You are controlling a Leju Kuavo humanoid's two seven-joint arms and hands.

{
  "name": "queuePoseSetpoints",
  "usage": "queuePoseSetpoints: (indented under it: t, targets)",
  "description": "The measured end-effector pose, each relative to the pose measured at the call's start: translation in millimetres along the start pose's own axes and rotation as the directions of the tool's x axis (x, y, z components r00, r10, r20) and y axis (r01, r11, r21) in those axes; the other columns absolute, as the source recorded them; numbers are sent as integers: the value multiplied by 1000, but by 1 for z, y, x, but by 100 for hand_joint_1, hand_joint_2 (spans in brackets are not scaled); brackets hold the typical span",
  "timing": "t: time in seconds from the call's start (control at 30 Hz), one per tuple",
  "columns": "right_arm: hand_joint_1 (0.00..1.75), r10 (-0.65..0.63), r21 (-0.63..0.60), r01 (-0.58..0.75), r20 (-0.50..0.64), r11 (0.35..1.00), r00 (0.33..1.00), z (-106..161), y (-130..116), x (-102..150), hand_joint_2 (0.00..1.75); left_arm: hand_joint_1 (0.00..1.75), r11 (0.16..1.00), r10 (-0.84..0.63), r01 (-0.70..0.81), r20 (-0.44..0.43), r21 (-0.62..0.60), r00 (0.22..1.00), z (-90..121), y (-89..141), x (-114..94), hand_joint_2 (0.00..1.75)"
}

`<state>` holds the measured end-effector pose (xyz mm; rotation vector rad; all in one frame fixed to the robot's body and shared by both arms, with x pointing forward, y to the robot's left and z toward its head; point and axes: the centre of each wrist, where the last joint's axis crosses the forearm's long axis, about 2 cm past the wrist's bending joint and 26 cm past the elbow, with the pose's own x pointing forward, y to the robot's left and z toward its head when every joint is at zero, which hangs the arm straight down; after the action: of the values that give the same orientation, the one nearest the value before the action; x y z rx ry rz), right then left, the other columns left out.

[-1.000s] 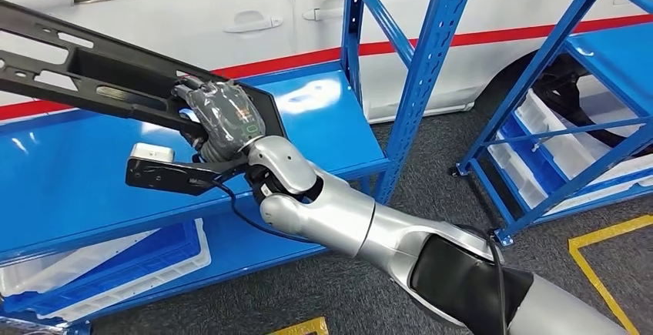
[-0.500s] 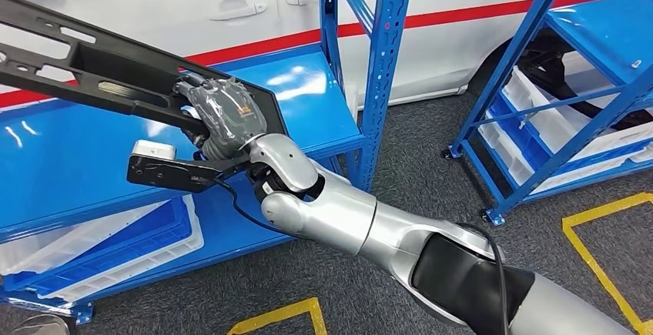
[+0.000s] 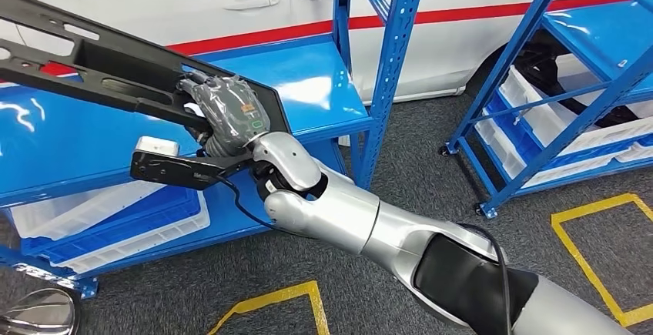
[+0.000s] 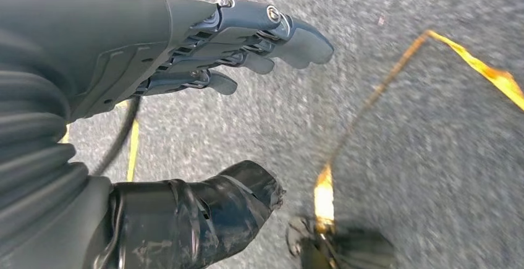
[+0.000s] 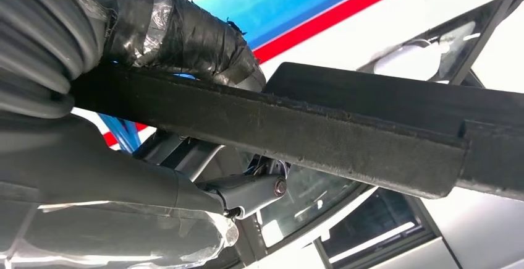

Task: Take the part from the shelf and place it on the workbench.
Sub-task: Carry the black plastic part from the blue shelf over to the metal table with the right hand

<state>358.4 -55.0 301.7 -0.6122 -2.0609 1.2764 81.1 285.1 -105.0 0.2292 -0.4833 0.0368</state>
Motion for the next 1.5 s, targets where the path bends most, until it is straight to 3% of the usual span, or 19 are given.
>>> queuePoseSetpoints:
  t: [1.5]
  targets:
    - [175, -7, -56, 8, 7, 998, 1000, 1, -1, -3, 175, 0, 1000, 2, -2, -13, -11, 1000, 2, -4, -2, 175]
